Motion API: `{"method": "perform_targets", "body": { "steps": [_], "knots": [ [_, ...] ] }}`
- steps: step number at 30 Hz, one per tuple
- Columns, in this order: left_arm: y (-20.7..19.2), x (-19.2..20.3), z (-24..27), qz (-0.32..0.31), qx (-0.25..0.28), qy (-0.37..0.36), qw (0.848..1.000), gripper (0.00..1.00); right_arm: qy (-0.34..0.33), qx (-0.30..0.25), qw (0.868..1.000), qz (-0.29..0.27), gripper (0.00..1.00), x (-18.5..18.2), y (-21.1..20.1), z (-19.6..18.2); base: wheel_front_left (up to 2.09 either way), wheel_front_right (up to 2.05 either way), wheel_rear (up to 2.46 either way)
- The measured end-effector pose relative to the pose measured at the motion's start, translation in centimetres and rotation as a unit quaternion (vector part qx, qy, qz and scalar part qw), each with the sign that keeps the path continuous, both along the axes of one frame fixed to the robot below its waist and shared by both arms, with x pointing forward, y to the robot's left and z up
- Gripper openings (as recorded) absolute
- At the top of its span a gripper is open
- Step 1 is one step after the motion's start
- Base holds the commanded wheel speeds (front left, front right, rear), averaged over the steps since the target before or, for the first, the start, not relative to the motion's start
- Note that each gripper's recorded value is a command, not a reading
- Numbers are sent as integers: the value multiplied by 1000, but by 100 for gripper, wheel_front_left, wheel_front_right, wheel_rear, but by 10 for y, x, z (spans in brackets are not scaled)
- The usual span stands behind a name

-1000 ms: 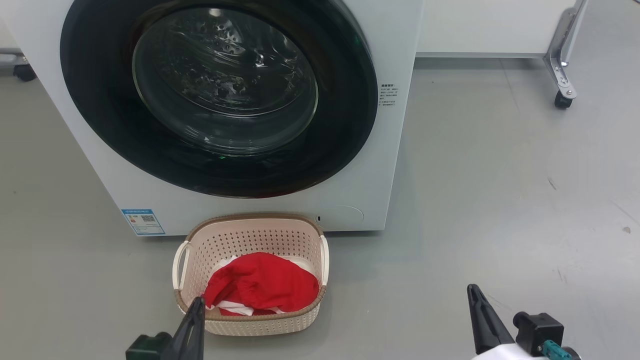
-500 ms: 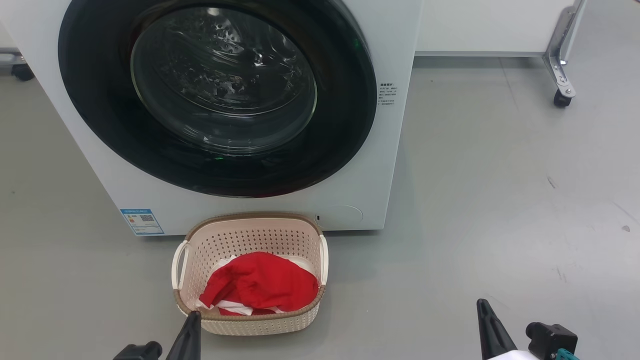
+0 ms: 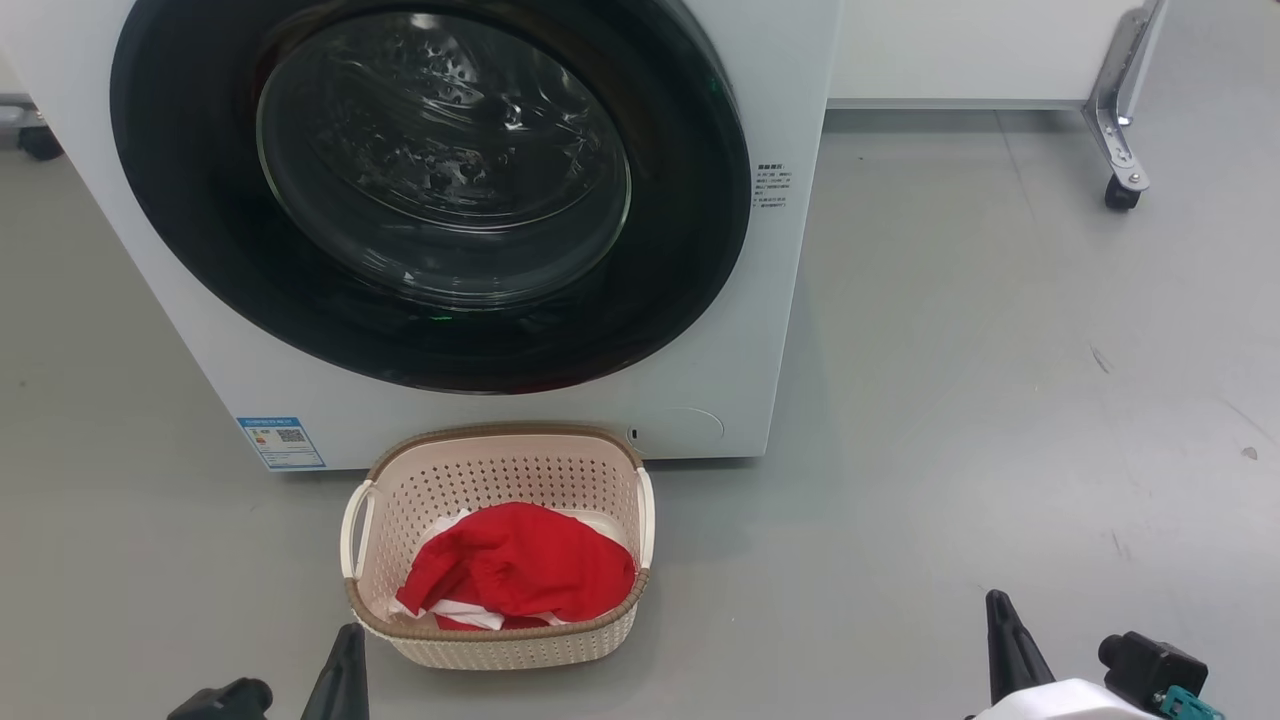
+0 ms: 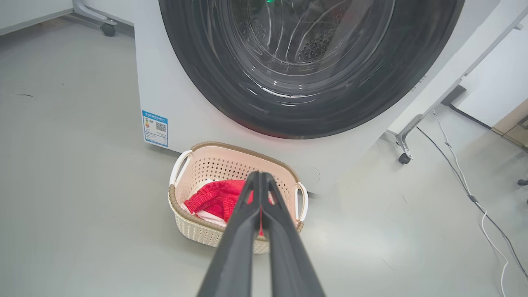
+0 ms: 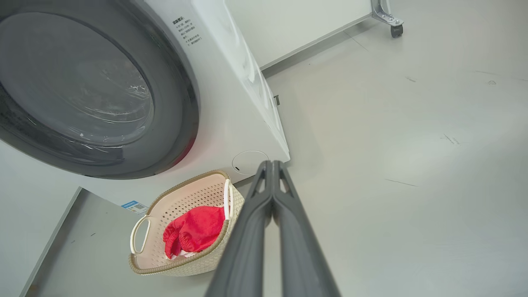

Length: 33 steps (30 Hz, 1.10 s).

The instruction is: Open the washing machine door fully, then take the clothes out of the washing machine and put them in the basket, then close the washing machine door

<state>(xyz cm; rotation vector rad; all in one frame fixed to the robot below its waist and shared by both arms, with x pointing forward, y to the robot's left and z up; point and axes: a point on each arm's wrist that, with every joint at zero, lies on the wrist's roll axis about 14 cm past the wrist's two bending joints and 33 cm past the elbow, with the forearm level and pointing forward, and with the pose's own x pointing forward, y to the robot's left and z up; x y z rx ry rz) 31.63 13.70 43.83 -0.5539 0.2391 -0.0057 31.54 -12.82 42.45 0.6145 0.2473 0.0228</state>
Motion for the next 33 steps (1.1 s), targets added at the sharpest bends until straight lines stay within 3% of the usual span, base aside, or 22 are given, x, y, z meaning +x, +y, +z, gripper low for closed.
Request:
{"method": "perform_targets", "body": {
  "steps": [18, 33],
  "knots": [
    [12, 11, 3, 33, -112, 12, 993, 0, 11, 101, 994, -46, 0, 14, -20, 6, 0, 0, 0],
    [20, 22, 7, 56, -206, 16, 977, 0, 10, 191, 979, -76, 0, 25, -34, 14, 0, 0, 0]
  ]
}}
